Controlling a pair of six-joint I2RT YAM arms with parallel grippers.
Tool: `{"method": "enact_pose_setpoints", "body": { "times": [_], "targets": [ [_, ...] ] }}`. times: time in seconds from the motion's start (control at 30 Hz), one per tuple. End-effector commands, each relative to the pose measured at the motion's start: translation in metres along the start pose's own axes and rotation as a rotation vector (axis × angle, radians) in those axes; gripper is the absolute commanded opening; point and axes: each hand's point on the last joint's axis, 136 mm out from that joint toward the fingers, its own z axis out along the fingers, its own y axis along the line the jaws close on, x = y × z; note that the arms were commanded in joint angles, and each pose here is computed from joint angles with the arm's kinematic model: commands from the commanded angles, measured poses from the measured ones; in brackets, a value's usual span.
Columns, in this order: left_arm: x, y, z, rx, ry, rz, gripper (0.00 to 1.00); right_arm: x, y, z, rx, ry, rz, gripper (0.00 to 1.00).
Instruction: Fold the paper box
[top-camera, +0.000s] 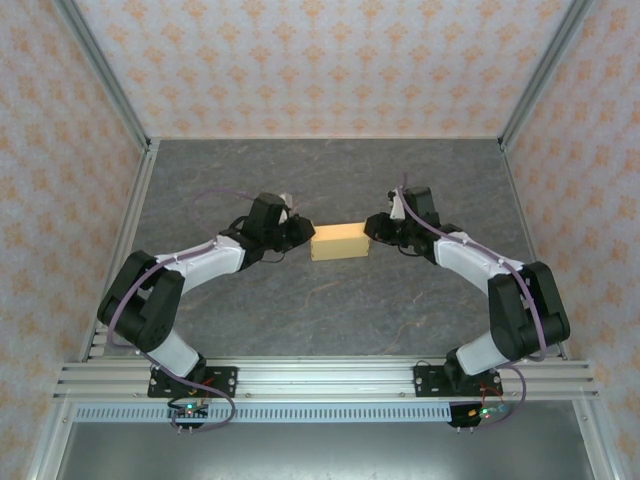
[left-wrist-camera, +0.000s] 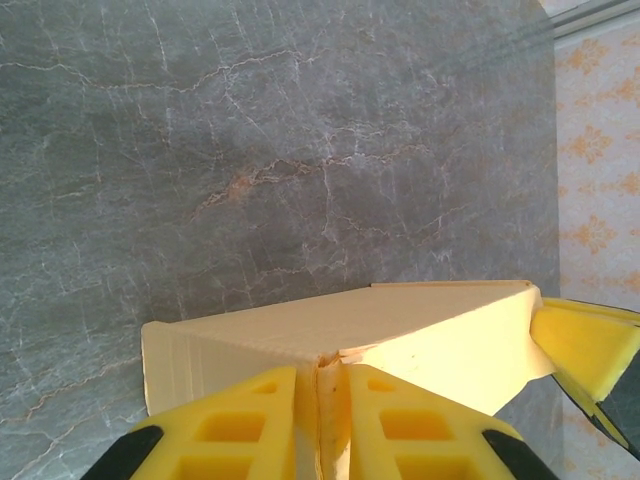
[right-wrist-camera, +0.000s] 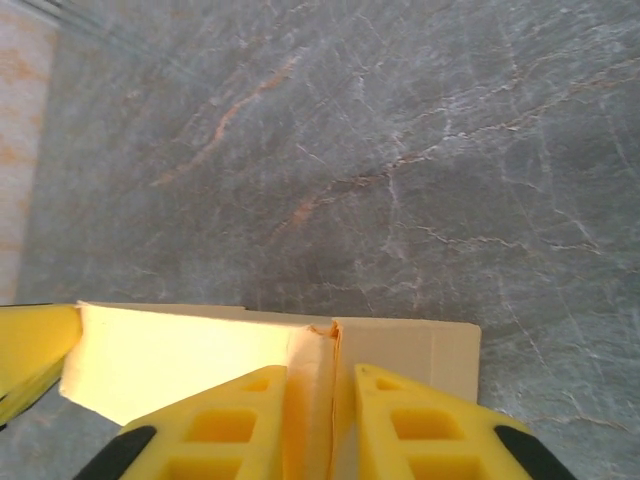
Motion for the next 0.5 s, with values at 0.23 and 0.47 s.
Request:
{"method": "enact_pose_setpoints", "body": {
  "times": [0.23,0.47],
  "targets": [
    [0.052,0.061,0.008,-0.164,0.136,-0.059,0.14,0.058,-0.039,0.018,0.039,0.139,0.161,0.11],
    [0.047,0.052,0.008,-0.144,0.121,-0.051,0.12,0.061,-0.042,0.019,0.043,0.137,0.17,0.09]
  ]
}}
